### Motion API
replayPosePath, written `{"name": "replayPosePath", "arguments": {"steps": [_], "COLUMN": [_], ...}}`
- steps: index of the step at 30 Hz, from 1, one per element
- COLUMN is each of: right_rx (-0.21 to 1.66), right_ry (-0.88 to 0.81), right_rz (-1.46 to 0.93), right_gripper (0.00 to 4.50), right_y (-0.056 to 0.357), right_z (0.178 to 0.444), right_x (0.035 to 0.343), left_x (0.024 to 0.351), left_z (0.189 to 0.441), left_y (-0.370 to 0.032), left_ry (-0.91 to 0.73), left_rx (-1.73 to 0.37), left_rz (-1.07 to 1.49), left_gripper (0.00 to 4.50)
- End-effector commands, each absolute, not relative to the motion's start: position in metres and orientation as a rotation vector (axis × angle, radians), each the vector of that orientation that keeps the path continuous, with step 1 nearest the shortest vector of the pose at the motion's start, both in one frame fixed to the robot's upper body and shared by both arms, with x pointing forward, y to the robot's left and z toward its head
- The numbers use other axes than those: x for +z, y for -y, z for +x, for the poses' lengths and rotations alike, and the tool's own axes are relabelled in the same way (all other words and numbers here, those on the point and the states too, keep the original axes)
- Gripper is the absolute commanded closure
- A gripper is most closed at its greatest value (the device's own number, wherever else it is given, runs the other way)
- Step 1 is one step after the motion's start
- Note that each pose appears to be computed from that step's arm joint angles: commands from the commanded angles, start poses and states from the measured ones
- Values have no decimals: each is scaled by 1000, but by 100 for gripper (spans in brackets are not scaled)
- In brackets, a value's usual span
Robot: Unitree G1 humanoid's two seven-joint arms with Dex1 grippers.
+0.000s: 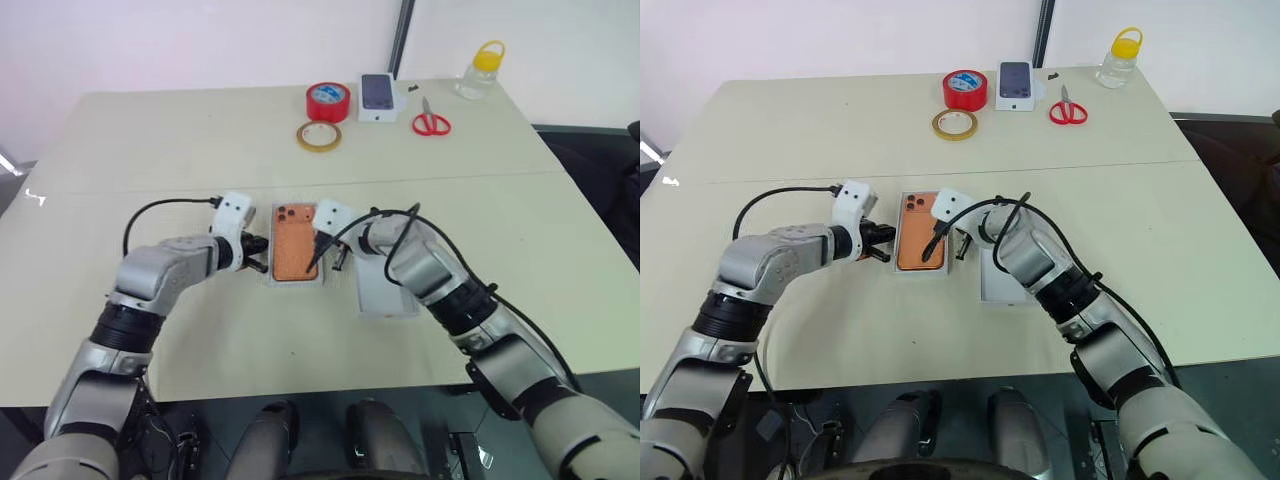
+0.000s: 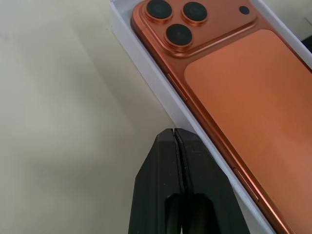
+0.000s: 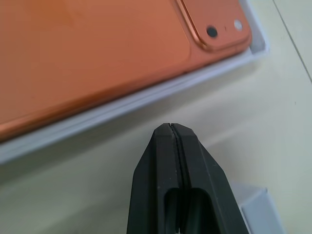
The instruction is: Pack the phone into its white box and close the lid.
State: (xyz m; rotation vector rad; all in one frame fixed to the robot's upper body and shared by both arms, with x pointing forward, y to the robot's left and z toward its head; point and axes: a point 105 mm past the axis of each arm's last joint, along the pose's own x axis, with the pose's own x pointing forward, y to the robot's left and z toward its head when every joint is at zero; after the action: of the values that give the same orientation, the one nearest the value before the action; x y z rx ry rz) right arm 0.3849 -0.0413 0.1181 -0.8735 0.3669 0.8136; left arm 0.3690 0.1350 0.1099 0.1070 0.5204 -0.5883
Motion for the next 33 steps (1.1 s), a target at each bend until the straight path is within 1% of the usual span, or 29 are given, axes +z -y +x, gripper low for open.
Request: {"name": "replayPosePath", "arguments": {"steps": [1, 4, 9, 16, 20, 25, 33], "right_rx": [852, 875, 908, 874, 838, 798, 782], "right_ry": [-303, -298, -308, -376, -416, -463, -521], "right_rz": [-898, -906, -911, -908, -908, -915, -927], "right_gripper": [450, 450, 450, 450, 450, 450, 450], "right_y": [28, 28, 40, 75, 92, 112, 128], "right_z": [381, 375, 355, 329, 322, 314, 304], "right_x": [130, 130, 130, 128, 127, 126, 117], "left_x": [114, 114, 112, 110, 109, 107, 106], "left_z": [363, 354, 333, 302, 291, 288, 307], "left_y": [-111, -93, -55, -4, 13, 19, 8], "left_ry": [-508, -517, -536, -561, -576, -583, -580], "left_rx": [-691, -773, -927, -1119, -1175, -1193, -1106], "left_rz": [109, 104, 104, 120, 114, 113, 95], "left_gripper": [446, 446, 446, 446, 446, 446, 446]}}
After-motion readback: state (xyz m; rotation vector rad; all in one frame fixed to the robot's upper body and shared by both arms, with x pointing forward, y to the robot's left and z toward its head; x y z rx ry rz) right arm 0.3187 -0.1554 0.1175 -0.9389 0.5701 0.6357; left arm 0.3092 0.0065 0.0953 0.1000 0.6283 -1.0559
